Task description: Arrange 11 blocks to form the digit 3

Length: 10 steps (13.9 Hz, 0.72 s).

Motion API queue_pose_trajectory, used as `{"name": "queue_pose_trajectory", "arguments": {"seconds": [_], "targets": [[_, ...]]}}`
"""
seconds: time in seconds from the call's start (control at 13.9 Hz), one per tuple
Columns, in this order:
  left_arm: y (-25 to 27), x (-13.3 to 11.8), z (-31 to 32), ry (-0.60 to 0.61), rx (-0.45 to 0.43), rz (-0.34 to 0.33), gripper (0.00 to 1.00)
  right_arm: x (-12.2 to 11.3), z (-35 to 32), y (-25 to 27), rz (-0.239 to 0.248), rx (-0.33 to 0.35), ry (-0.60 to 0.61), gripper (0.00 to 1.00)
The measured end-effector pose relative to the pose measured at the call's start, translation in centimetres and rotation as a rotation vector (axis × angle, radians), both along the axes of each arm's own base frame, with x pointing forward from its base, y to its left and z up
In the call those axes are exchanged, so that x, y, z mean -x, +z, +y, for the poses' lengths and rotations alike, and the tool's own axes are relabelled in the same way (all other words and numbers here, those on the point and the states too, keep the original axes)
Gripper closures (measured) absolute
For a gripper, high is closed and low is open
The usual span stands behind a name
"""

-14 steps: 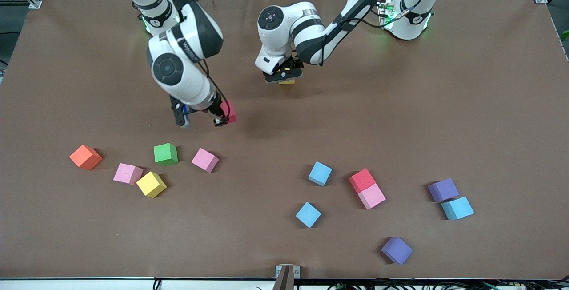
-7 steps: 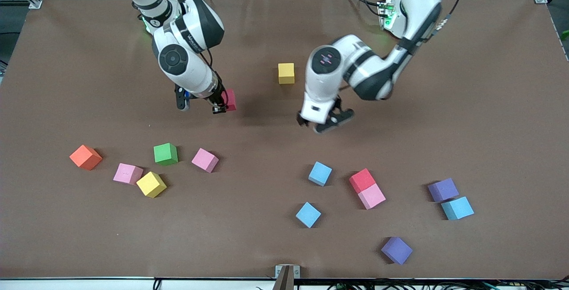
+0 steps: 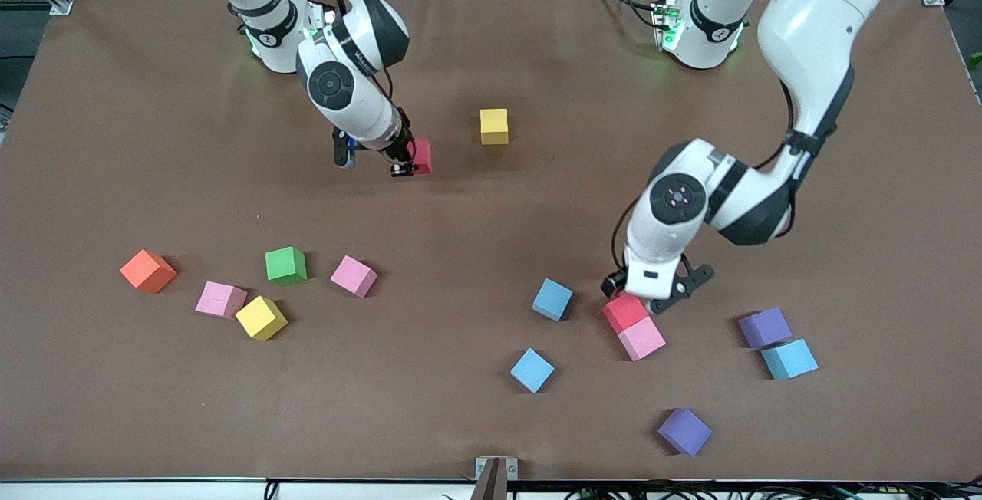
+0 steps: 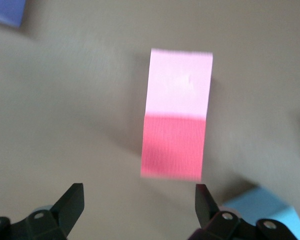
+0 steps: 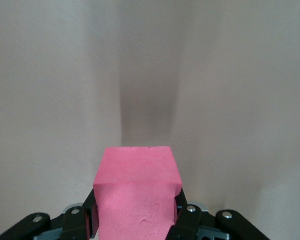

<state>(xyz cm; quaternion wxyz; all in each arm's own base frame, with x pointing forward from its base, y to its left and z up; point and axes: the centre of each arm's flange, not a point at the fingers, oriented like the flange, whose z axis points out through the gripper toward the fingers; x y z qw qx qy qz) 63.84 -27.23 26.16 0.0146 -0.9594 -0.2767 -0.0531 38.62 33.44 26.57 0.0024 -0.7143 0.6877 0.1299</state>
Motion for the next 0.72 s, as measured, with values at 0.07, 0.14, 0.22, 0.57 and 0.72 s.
{"name": "queue_pose_trajectory", "arguments": {"seconds": [0.07, 0.14, 0.22, 0.57, 0.72], "targets": [[-1.1, -0.7, 0.1, -0.003, 0.014, -0.012, 0.01, 0.6, 0.5, -0.2, 0.003, -0.015, -0.011, 0.73], [-2.2, -1.3, 0.0, -0.008, 0.028, -0.025, 0.01, 1.2, 1.0, -0.4, -0.005, -0.031, -0.025, 0.73], [-3.1, -1.6, -0.1, -0.011, 0.042, -0.038, 0.01, 1.9, 1.4, -0.9, -0.018, -0.042, -0.036, 0.73], [-4.4, -2.2, -0.2, -0.015, 0.073, -0.067, 0.01, 4.9, 2.8, -4.4, -0.046, -0.024, -0.068, 0.73], [-4.8, -2.2, -0.2, -0.027, 0.061, -0.073, 0.06, 6.1, 4.1, -5.2, -0.062, -0.025, -0.086, 0.73]]}}
